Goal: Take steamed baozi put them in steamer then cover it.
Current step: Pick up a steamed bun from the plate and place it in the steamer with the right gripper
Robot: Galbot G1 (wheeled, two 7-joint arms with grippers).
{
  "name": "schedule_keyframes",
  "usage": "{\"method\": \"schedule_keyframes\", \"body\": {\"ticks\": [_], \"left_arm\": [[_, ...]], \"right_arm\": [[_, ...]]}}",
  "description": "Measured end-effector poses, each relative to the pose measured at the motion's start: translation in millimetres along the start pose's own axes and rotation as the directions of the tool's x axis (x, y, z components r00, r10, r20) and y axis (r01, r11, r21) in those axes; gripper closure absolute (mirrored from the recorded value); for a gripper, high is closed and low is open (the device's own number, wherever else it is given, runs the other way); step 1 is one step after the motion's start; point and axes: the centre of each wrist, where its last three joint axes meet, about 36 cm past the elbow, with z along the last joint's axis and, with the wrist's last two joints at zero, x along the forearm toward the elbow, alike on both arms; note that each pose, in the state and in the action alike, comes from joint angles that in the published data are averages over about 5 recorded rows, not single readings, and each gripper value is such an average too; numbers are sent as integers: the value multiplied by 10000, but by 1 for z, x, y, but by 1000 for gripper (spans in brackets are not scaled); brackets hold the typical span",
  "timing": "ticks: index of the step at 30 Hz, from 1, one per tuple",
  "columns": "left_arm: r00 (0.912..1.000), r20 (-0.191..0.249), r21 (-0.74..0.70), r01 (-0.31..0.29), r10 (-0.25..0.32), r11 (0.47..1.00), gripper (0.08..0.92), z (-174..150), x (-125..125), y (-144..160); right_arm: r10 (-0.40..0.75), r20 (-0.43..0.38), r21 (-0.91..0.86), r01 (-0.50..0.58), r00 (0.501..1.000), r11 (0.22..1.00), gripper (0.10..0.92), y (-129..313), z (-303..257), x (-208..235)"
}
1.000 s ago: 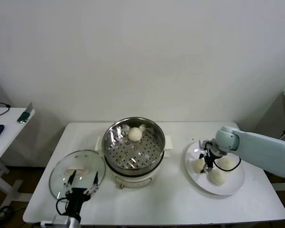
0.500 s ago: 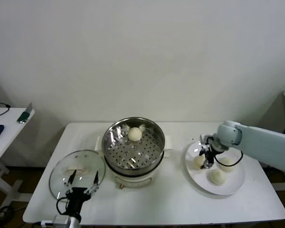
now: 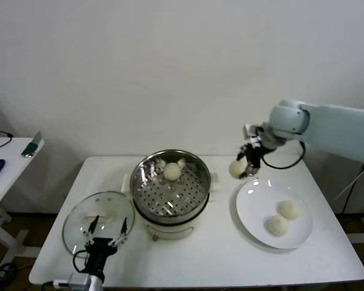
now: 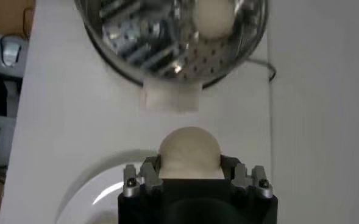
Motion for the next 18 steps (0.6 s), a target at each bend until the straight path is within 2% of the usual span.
{"method": "schedule_keyframes", "body": {"ticks": [7, 18], "left_arm": [[10000, 42, 66, 56, -56, 10000, 177, -2, 3, -1], [9995, 199, 72, 253, -254, 9997, 177, -8, 4, 2]], "right_arm": [[-56, 441, 660, 27, 9990, 9978, 369, -2, -84, -11], [-425, 330, 1439, 373, 9985, 9889, 369, 3, -172, -78]]}}
